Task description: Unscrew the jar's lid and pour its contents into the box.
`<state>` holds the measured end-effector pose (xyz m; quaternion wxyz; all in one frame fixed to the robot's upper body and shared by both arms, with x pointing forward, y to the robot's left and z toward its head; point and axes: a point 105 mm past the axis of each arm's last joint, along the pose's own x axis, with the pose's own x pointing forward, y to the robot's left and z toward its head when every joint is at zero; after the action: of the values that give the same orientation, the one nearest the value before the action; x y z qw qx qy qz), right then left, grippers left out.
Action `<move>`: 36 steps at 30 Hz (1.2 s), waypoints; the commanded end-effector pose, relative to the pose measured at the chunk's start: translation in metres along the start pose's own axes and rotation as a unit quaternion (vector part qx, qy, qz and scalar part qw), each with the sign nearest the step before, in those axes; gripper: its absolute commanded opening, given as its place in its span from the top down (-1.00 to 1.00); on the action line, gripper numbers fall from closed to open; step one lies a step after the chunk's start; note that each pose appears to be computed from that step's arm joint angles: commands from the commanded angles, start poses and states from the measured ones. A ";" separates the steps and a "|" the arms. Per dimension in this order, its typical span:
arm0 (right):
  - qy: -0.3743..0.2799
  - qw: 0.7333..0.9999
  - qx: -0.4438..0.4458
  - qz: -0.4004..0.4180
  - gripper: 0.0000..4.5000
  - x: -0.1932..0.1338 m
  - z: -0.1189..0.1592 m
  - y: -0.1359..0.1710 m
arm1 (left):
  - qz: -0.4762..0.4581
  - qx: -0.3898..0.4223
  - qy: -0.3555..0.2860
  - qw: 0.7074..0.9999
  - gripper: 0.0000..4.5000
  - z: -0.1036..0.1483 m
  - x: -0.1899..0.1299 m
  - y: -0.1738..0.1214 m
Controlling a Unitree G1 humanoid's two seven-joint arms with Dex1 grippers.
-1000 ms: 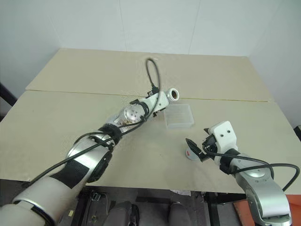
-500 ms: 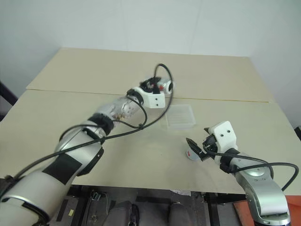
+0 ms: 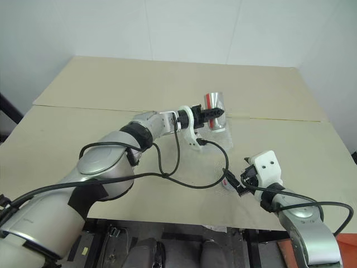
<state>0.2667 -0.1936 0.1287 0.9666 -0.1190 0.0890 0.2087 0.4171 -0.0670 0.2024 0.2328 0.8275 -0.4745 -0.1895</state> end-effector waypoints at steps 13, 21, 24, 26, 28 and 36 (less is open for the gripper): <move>-0.026 0.999 -0.032 -0.007 -0.99 -0.001 0.016 -0.006 | -0.002 -0.270 0.117 0.956 0.14 -0.022 -0.013 -0.016; -0.026 0.999 -0.029 -0.007 -0.99 -0.003 0.015 -0.005 | 0.138 -0.819 0.165 0.532 0.14 -0.030 -0.042 -0.045; -0.026 0.999 -0.028 0.002 -0.99 -0.001 0.015 -0.005 | 0.181 -0.864 0.122 0.453 0.14 -0.021 -0.050 -0.044; -0.027 0.999 -0.032 0.009 -0.99 0.002 0.015 -0.004 | 0.209 -0.877 0.109 0.419 0.14 -0.016 -0.056 -0.042; -0.029 0.999 -0.033 0.013 -0.99 0.006 0.016 -0.005 | 0.221 -0.879 0.110 0.407 0.14 -0.010 -0.065 -0.042; -0.034 0.998 -0.039 0.025 -0.99 0.012 0.017 -0.003 | 0.246 -0.907 0.171 0.296 0.14 0.010 -0.098 -0.056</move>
<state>0.2801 -0.1883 0.1309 0.9593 -0.1321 0.0785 0.2371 0.4063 0.0397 0.1561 0.9484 -0.0346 -0.1121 -0.2946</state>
